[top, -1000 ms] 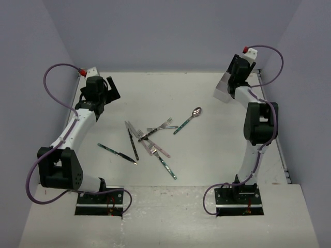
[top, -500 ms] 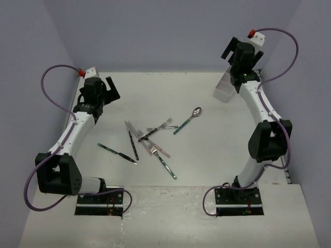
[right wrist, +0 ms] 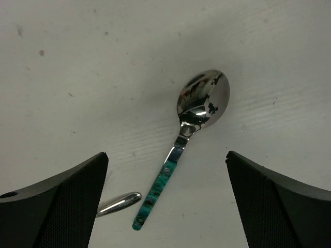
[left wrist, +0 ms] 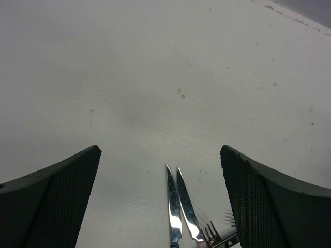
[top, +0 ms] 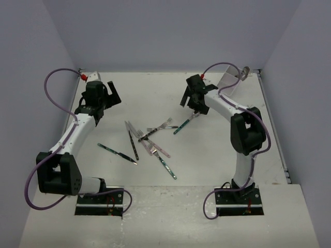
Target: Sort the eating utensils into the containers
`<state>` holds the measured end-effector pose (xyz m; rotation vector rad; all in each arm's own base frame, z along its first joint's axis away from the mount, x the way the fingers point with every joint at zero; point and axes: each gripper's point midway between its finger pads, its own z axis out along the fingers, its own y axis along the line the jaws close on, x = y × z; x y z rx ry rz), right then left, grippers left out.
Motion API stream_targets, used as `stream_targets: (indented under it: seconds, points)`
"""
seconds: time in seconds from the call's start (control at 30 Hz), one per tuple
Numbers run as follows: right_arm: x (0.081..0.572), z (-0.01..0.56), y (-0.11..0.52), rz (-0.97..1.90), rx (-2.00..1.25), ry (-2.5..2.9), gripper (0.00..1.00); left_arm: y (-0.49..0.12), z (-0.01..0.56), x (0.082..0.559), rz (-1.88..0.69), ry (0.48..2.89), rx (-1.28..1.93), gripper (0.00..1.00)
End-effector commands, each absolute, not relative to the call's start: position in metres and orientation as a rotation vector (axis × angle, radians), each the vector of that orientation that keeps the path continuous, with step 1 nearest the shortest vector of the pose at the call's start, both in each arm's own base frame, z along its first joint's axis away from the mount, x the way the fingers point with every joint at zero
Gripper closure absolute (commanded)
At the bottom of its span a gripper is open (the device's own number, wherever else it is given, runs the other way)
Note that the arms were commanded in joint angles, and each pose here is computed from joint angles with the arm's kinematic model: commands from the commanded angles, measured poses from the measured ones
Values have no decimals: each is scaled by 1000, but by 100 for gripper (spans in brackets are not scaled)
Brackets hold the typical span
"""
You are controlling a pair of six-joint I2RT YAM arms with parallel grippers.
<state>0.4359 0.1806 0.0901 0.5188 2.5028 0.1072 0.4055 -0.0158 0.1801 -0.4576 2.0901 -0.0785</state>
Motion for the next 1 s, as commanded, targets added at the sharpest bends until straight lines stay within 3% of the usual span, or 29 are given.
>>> stream_targets:
  seconds: [0.0, 0.17, 0.3, 0.47, 0.6, 0.7, 0.77, 0.8, 0.97]
  points:
    - [416, 73, 191, 145, 584, 2588, 4, -22, 187, 407, -138, 2054, -453, 0]
    - [405, 48, 205, 116, 578, 2654, 7, -24, 181, 404, -151, 2070, -454, 0]
    - [392, 29, 198, 31, 623, 2660, 15, -23, 181, 401, -146, 2065, -458, 0]
    - [388, 20, 196, 9, 634, 2671, 41, -22, 184, 402, -143, 2054, -461, 0]
    - [385, 18, 193, -24, 624, 2691, 68, -21, 186, 400, -138, 2051, -463, 0]
    - [384, 19, 192, -22, 610, 2687, 84, -18, 190, 399, -122, 2039, -472, 0]
    - [383, 19, 190, -30, 602, 2685, 89, -16, 193, 397, -116, 2029, -476, 0]
    - [384, 21, 190, -24, 590, 2681, 98, -15, 194, 397, -113, 2024, -478, 0]
    - [392, 39, 191, 38, 556, 2613, 100, -15, 196, 397, -111, 2018, -479, 0]
